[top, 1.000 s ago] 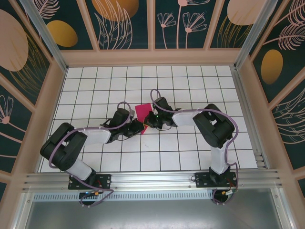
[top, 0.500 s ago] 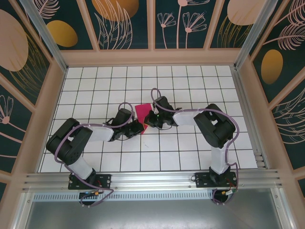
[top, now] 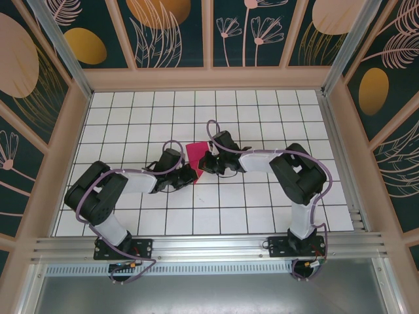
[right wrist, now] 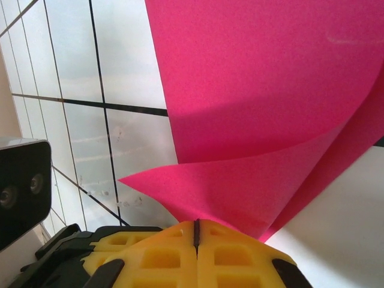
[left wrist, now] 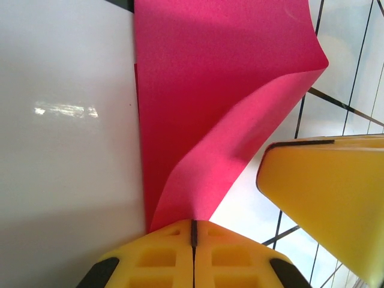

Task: Fold a paper plane with a square sheet of paper (pick it up from the middle)
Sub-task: Third fold the triangle at the center of the table.

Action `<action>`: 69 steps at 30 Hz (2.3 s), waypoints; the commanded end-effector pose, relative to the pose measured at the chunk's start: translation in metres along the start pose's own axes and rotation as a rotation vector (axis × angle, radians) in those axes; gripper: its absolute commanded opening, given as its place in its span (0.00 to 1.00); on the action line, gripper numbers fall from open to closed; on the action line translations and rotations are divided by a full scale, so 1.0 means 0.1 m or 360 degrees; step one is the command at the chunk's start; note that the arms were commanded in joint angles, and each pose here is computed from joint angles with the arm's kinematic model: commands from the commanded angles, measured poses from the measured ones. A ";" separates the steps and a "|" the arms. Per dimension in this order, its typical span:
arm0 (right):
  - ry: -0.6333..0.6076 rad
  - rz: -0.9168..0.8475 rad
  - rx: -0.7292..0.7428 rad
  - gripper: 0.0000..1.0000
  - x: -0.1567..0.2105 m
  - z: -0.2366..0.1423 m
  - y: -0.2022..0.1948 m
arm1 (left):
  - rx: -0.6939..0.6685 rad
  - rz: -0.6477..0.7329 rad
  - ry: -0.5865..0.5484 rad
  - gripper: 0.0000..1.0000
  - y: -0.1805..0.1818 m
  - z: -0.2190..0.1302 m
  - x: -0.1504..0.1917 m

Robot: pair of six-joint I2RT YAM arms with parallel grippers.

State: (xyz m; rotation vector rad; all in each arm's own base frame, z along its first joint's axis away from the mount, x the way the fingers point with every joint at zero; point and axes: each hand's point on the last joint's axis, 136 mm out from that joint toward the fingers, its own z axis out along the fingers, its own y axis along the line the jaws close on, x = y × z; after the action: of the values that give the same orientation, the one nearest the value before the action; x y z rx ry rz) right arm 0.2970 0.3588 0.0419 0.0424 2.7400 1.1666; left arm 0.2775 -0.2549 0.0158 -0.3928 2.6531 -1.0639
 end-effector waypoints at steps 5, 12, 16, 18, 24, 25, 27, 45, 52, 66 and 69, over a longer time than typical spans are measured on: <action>0.0084 0.0020 0.0107 0.01 0.11 0.12 -0.25 | -0.0046 0.0028 0.0001 0.08 0.03 0.02 -0.01; 0.0092 0.0027 0.0128 0.00 0.12 0.15 -0.31 | 0.0041 0.0048 -0.0038 0.08 -0.13 -0.04 -0.06; 0.0087 0.0019 0.0114 0.00 0.12 0.13 -0.28 | 0.0073 0.0053 -0.0063 0.09 -0.18 -0.05 -0.10; 0.0079 0.0010 0.0096 0.00 0.11 0.11 -0.24 | 0.0053 0.0048 -0.0054 0.09 -0.14 -0.02 -0.08; 0.0074 -0.0013 0.0079 0.00 0.08 0.10 -0.20 | -0.0055 0.0023 -0.0032 0.09 0.07 0.04 -0.03; 0.0079 -0.0015 0.0080 0.01 0.09 0.11 -0.20 | -0.0067 0.0022 -0.0030 0.09 0.09 0.04 -0.03; 0.0082 -0.0019 0.0084 0.00 0.10 0.11 -0.22 | -0.0095 0.0015 -0.0017 0.09 0.15 0.05 0.00; 0.0089 -0.0301 0.0117 0.01 -0.14 0.14 -0.31 | -0.0344 0.0017 0.0025 0.09 0.52 -0.01 0.12; 0.0044 -0.0299 0.0162 0.01 -0.31 0.07 -0.41 | -0.0358 0.0023 0.0037 0.09 0.55 -0.01 0.14; -0.0041 -0.0297 0.0303 0.01 -0.65 -0.02 -0.71 | -0.0372 0.0028 0.0049 0.09 0.57 -0.01 0.15; -0.0080 -0.0322 0.0307 0.01 -0.73 -0.03 -0.69 | -0.0369 0.0031 0.0047 0.09 0.57 -0.01 0.15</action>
State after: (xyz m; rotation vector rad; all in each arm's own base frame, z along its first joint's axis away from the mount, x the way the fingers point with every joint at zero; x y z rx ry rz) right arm 0.3453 0.3257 0.0203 -0.2264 2.7327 1.0051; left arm 0.2812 -0.2512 0.0123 -0.3463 2.6503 -0.9895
